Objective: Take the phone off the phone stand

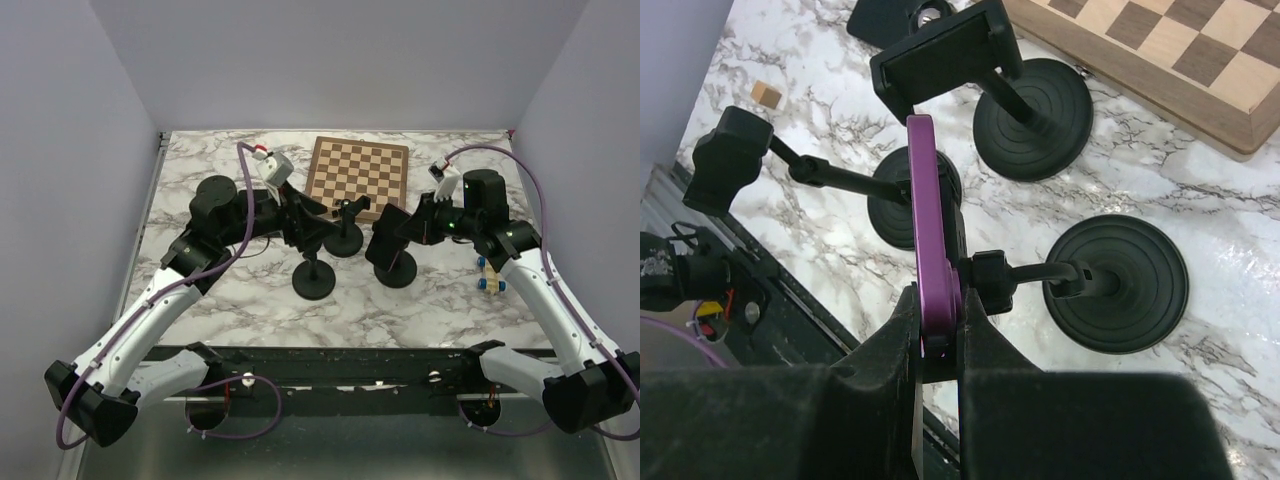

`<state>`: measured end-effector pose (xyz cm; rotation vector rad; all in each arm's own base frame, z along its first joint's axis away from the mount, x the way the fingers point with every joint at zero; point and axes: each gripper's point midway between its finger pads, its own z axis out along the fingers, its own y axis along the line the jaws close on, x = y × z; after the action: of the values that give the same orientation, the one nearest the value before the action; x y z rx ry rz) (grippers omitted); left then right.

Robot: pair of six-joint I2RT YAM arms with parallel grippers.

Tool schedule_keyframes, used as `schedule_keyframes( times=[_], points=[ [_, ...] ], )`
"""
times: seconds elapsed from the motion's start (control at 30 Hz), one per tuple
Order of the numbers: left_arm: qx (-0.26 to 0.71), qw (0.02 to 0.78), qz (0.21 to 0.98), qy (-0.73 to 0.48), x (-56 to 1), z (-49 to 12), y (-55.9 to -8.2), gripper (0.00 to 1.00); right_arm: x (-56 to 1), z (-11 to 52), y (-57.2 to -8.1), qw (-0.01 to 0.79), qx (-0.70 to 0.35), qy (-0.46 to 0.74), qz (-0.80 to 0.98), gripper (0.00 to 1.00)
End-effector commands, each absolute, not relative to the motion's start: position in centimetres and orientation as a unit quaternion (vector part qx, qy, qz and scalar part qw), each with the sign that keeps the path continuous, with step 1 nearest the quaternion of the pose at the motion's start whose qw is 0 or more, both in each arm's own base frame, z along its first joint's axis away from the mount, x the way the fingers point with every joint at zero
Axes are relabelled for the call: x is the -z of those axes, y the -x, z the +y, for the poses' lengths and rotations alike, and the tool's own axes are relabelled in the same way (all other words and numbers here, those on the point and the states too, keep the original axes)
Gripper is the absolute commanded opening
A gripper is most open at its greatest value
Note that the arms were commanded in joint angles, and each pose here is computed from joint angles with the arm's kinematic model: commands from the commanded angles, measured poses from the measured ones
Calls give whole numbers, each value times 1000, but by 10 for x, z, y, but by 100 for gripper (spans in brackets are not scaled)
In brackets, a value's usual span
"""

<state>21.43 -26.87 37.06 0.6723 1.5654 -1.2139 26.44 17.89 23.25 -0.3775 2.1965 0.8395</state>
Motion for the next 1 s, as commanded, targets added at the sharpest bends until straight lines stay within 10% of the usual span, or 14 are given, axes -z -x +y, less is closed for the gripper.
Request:
schedule_keyframes(
  times=[0.0, 0.4, 0.97],
  points=[
    [486, 479, 646, -342, -355, -289, -200, 73, -211, 170, -245, 320, -307, 127, 887, 5],
    [482, 461, 656, -353, -342, -304, -193, 73, -203, 140, -248, 328, -231, 53, 915, 70],
    [478, 458, 663, -349, -336, -310, -191, 73, -227, 133, -258, 372, -228, -4, 900, 92]
  ],
)
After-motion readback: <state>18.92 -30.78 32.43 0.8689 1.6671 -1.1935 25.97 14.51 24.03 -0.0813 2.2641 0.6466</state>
